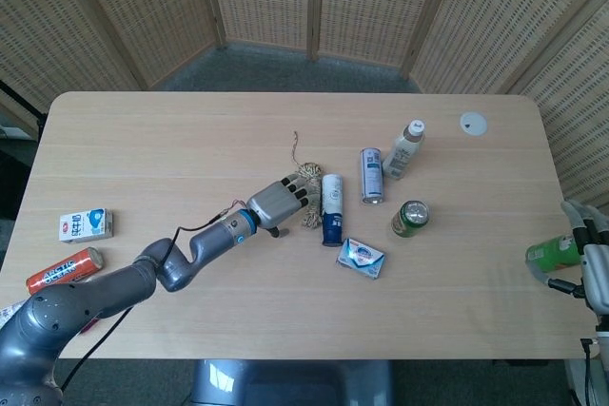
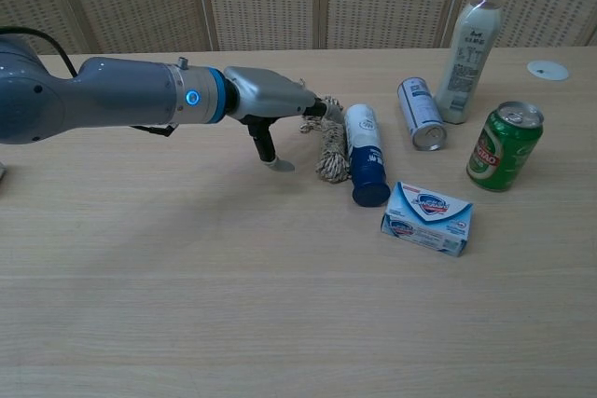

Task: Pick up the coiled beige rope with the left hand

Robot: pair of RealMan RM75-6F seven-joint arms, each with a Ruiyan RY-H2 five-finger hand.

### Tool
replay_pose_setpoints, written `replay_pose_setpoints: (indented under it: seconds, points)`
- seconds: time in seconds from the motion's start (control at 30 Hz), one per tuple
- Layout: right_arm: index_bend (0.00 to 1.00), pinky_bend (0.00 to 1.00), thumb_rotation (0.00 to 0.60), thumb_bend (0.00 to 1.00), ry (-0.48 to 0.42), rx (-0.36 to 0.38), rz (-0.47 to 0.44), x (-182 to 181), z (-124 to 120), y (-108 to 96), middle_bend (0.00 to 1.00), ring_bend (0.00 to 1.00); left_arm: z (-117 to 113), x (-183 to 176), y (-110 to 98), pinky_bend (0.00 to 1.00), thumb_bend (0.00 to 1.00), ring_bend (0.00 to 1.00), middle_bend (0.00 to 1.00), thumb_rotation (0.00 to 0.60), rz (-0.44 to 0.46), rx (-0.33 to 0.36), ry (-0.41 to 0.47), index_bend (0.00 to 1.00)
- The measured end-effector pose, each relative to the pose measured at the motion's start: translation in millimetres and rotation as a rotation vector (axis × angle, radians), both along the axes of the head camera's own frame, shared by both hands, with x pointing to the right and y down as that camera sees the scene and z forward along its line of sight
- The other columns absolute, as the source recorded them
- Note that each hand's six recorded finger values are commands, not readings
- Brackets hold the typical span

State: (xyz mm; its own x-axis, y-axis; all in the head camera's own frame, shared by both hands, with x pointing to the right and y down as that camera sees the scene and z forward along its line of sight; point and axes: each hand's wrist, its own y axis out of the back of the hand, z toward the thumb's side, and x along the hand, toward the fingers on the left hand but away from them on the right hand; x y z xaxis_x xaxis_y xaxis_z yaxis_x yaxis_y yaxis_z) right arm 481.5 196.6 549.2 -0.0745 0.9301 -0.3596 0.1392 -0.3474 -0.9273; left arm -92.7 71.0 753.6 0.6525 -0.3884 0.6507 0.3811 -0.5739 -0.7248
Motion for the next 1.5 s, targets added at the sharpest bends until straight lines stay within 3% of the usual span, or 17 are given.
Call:
replay_pose_setpoints:
  seconds: [0.47, 0.8, 0.87, 0.93, 1.0, 1.13, 1.2, 1.4, 1.5]
  points:
    - [0.00, 0.00, 0.346, 0.25, 0.003, 0.002, 0.021, 7.2, -3.5, 4.7, 0.03, 0.00, 16.6, 13.7, 8.4, 0.00, 0.37, 0.00, 0.03, 0.468, 0.054, -0.013, -0.065, 0.00]
    - [0.00, 0.00, 0.346, 0.24, -0.007, 0.003, 0.024, 4.6, -2.2, 5.7, 0.03, 0.00, -0.4, -13.6, 3.7, 0.00, 0.37, 0.00, 0.56, 0.428, 0.024, -0.030, -0.037, 0.00]
    - [0.00, 0.00, 0.346, 0.24, -0.007, 0.004, 0.020, 3.7, -2.1, 5.1, 0.03, 0.00, -5.5, -22.8, 4.3, 0.00, 0.37, 0.06, 0.64, 0.409, 0.018, -0.041, -0.035, 0.01]
    - [0.00, 0.00, 0.343, 0.24, -0.008, 0.005, 0.017, 2.7, -2.2, 4.2, 0.03, 0.00, -13.0, -34.5, 5.5, 0.00, 0.37, 0.19, 0.73, 0.393, 0.008, -0.055, -0.031, 0.03]
    - [0.00, 0.00, 0.343, 0.25, -0.007, 0.005, 0.014, 2.3, -2.1, 3.3, 0.03, 0.00, -22.7, -47.3, 5.8, 0.00, 0.37, 0.21, 0.68, 0.384, -0.003, -0.065, -0.026, 0.04]
    - [0.00, 0.00, 0.344, 0.25, -0.010, 0.001, 0.010, 0.4, -0.3, 1.7, 0.03, 0.00, -44.4, -71.5, -0.5, 0.00, 0.37, 0.02, 0.38, 0.383, -0.038, -0.038, -0.001, 0.03]
    - [0.00, 0.00, 0.348, 0.25, -0.014, -0.003, 0.005, -1.7, 1.3, 0.5, 0.03, 0.00, -52.0, -81.3, -3.7, 0.00, 0.37, 0.00, 0.26, 0.382, -0.059, -0.014, 0.012, 0.01]
    - [0.00, 0.00, 0.347, 0.25, -0.026, -0.002, -0.002, -6.5, 1.9, -1.7, 0.03, 0.00, -55.6, -96.2, 3.5, 0.00, 0.37, 0.00, 0.05, 0.380, -0.050, -0.001, -0.008, 0.00]
    - [0.00, 0.00, 0.344, 0.25, -0.029, -0.003, -0.005, -8.0, 2.3, -1.9, 0.03, 0.00, -55.7, -106.3, 14.2, 0.00, 0.37, 0.00, 0.00, 0.376, -0.037, -0.017, -0.031, 0.00]
